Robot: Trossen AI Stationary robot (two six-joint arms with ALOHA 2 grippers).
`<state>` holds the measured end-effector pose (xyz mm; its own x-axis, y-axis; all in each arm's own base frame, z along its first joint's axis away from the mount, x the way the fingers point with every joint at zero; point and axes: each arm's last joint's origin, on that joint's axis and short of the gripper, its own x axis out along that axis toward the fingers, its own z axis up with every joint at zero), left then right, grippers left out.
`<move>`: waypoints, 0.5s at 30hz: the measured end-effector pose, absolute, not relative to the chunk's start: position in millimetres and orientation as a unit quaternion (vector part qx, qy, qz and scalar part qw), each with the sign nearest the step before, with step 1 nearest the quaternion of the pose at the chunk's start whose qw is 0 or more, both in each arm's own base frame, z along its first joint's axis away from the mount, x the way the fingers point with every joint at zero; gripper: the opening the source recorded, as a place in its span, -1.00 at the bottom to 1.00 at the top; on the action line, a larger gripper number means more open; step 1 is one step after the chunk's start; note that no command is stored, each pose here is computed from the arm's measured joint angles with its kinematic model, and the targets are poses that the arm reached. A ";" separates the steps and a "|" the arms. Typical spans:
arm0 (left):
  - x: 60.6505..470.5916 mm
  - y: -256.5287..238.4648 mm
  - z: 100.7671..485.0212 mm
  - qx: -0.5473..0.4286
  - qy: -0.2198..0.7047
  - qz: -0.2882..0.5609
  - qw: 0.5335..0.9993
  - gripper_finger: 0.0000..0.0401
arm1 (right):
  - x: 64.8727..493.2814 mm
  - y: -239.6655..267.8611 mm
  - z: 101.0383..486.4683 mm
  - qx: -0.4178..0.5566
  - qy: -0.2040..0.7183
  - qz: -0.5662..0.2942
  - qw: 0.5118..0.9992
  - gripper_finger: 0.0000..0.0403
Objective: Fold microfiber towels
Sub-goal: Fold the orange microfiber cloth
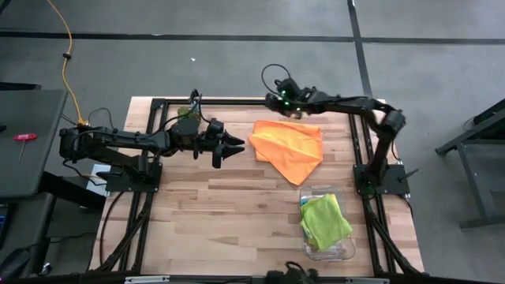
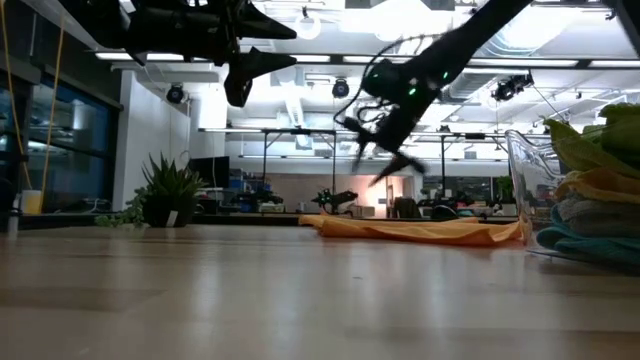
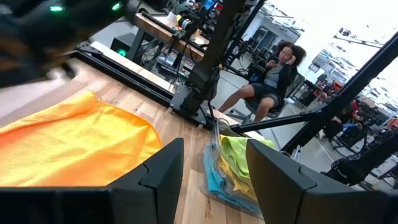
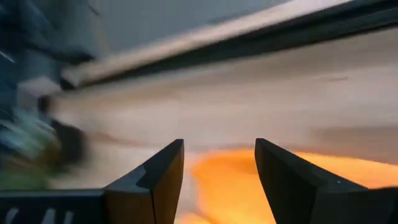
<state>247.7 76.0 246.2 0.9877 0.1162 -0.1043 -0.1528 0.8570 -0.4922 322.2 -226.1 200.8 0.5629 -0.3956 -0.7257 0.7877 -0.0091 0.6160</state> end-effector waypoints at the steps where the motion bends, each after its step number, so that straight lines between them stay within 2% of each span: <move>1: 247.7 76.0 246.2 -0.258 0.035 0.070 0.963 -0.19 | 313.6 -223.3 206.3 0.543 0.207 -0.439 0.685 -0.06; 4: 247.7 76.0 246.2 -0.257 0.035 0.070 0.963 -0.19 | 287.2 -210.1 219.0 0.492 0.302 -0.463 0.672 -0.06; 7: 247.7 76.1 246.2 -0.257 0.035 0.070 0.963 -0.19 | 262.7 -194.7 214.8 0.470 0.363 -0.475 0.650 -0.06; 15: 247.7 76.1 246.2 -0.257 0.035 0.071 0.963 -0.19 | 214.0 -160.8 161.9 0.568 0.325 -0.455 0.603 -0.06</move>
<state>247.7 76.1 246.2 0.9875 0.1181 -0.1043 -0.1544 0.8574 -0.4909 214.0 -160.8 161.9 0.3735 -0.1797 -0.9101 0.9192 -0.0601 0.3891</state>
